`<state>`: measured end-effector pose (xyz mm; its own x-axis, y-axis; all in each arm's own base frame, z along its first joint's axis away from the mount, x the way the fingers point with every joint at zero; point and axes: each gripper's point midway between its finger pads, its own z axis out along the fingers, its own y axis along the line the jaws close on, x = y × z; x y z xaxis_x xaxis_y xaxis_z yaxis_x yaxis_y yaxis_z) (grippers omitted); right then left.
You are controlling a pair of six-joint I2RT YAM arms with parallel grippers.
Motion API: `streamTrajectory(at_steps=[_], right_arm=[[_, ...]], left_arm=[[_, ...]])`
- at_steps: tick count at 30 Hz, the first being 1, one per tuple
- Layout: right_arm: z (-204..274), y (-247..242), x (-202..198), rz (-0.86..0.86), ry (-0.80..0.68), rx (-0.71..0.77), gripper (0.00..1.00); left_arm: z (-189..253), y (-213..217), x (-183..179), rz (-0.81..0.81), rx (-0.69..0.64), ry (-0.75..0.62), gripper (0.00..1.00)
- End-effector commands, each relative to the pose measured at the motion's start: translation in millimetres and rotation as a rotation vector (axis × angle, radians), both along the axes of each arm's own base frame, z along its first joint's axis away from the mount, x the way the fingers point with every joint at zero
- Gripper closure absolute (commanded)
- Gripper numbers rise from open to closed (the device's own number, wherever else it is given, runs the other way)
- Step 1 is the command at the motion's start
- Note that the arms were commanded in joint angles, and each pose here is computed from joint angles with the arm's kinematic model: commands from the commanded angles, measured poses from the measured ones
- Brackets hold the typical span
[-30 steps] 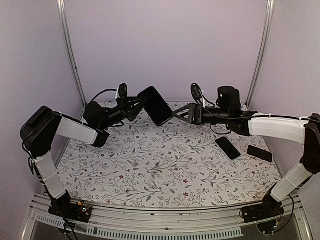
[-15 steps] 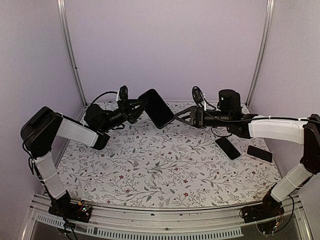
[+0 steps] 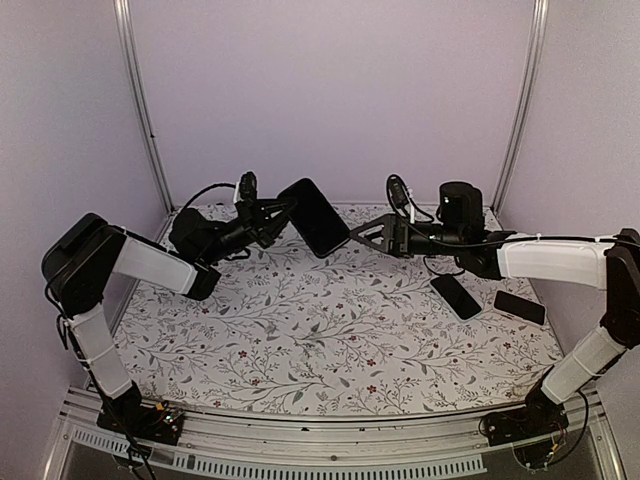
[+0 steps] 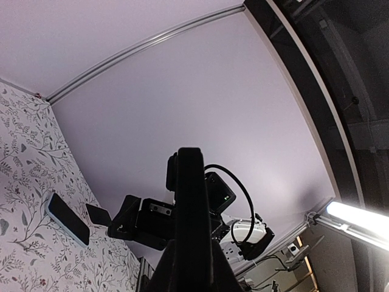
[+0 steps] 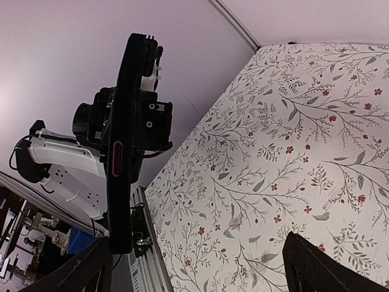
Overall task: Take the phone out of the phone case
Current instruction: Remove the top right corner of the phone case from itself.
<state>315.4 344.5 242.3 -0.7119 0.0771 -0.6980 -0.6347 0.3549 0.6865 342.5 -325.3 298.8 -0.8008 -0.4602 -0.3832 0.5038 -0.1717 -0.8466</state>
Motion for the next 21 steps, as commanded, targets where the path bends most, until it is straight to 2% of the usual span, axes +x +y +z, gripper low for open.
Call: streamTrajectory(at_steps=[1,21], right_arm=[[-45,-19,12,-0.078,0.096,-0.091,0.01],[-57,-12,16,-0.055,0.134,-0.097,0.01]], left_arm=[[76,19,-34,-0.018,-0.205,-0.217,1.00],[91,11,-44,-0.055,-0.211,-0.271,1.00]])
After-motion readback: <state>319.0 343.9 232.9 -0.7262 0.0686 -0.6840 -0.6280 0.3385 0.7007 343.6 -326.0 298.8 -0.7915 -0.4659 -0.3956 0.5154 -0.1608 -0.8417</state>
